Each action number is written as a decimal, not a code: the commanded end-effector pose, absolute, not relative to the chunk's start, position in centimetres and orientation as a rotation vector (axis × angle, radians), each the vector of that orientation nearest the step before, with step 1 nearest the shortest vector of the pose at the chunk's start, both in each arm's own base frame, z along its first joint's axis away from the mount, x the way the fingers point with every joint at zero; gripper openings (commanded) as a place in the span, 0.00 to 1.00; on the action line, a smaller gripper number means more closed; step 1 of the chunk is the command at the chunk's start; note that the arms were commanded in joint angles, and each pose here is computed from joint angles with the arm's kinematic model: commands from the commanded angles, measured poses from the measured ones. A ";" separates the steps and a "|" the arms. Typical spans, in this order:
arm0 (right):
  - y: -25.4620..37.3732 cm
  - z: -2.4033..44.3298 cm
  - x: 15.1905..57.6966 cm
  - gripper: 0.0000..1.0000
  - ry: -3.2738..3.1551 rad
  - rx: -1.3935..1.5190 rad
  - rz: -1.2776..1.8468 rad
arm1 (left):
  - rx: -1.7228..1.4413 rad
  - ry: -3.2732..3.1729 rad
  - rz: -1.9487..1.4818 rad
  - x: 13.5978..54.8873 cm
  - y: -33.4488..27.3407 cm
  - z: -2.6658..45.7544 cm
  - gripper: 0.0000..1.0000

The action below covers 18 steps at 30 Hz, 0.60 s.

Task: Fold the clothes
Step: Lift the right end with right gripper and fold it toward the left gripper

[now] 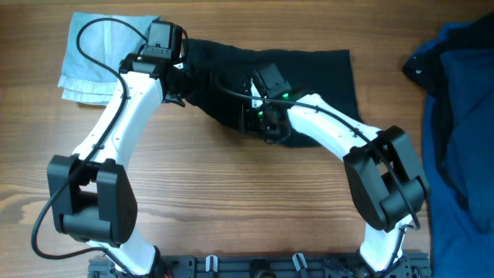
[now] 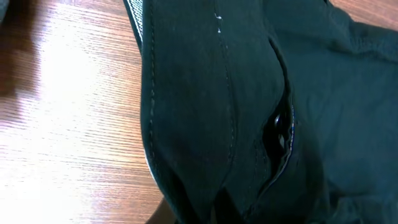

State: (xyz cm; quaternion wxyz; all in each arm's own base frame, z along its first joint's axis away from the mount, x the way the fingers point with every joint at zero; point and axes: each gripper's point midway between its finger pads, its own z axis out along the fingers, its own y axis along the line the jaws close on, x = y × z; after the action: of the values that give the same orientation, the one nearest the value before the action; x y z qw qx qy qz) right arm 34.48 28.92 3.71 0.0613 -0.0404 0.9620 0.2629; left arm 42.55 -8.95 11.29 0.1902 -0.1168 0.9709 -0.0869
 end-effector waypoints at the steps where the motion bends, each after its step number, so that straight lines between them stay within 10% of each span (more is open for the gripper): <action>1: 27.9 4.8 36.2 0.04 2.860 -0.182 0.767 | -0.319 2.657 -0.156 43.0 -7.3 14.2 0.05; 18: 27.2 -1.7 35.6 0.04 3.059 0.104 0.838 | -0.283 2.755 -0.080 40.0 -5.9 14.2 0.04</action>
State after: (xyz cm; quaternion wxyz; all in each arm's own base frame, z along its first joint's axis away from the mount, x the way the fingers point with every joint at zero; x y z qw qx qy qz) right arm 36.33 26.52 -0.14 0.0101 0.0275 0.9657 0.2581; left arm 39.70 -6.30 11.48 0.1528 -0.1037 0.9824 -0.0278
